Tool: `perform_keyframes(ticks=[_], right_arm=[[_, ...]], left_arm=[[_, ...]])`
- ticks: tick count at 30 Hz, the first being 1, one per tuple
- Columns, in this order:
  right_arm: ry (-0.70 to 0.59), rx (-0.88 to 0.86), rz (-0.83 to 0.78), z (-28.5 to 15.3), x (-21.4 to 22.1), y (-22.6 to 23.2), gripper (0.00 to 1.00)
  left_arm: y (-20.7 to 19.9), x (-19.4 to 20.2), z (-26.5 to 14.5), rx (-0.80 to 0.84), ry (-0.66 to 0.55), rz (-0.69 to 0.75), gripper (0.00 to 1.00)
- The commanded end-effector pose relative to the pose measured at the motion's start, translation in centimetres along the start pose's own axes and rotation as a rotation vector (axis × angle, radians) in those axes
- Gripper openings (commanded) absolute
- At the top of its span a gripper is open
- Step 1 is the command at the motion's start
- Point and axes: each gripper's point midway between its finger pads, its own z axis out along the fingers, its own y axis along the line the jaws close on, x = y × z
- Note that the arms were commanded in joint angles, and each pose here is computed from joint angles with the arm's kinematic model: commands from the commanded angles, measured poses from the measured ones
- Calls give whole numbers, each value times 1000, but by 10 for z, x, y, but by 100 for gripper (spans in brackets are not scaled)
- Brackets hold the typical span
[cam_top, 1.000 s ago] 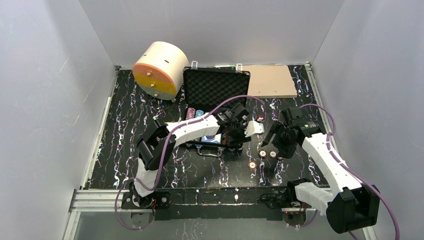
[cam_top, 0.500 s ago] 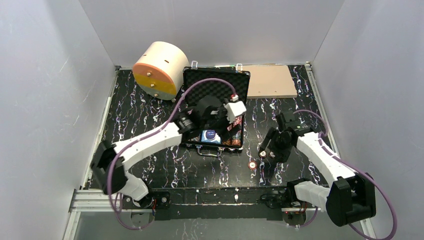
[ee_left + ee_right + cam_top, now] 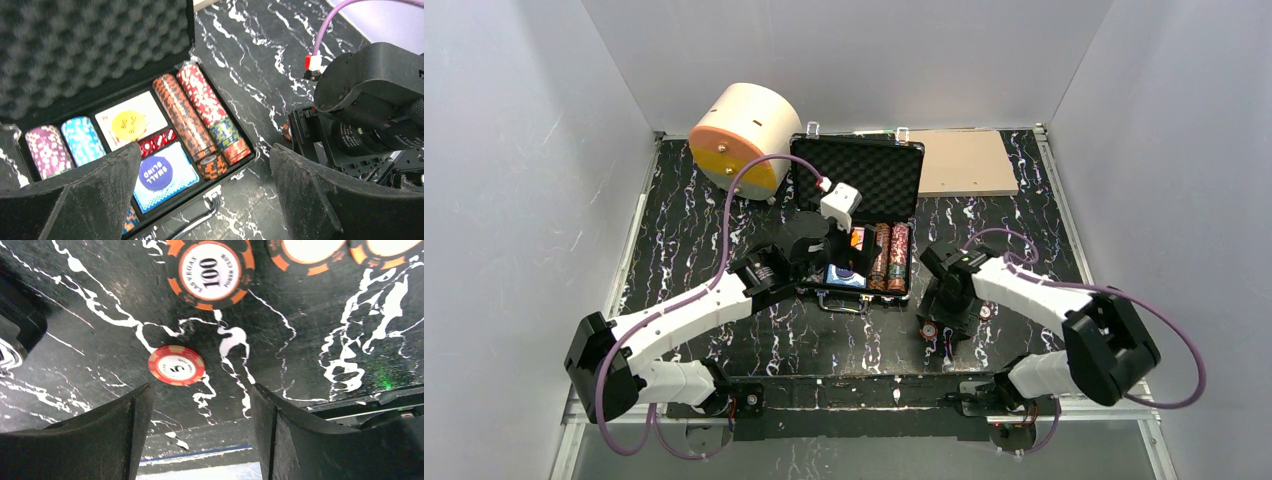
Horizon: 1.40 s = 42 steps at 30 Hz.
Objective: Pack up texas hold em set
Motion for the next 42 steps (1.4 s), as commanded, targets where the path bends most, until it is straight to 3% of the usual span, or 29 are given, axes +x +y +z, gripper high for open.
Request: perform_keyframes(ticks=[1,14,18,22,34,42], right_arm=[[-81,64,61,-2,-12,13,76],[-94,74,14,11,-17,29,72],[-77,97,2,17,-14,24,62],[-68,113,1,22,-11,18,59],[39,91,18,48,16,8,64],[44,159,7,50,16,-2,50]], left_arm=[[9,13,-8,-60,41,-72,98],[-2,29,-7,1,90,-102,98],[-3,34,-9,6,100,-119,98],[-4,39,-9,16,111,-130,98],[-8,47,-8,33,132,-144,98],[-9,54,-9,43,147,-159,98]])
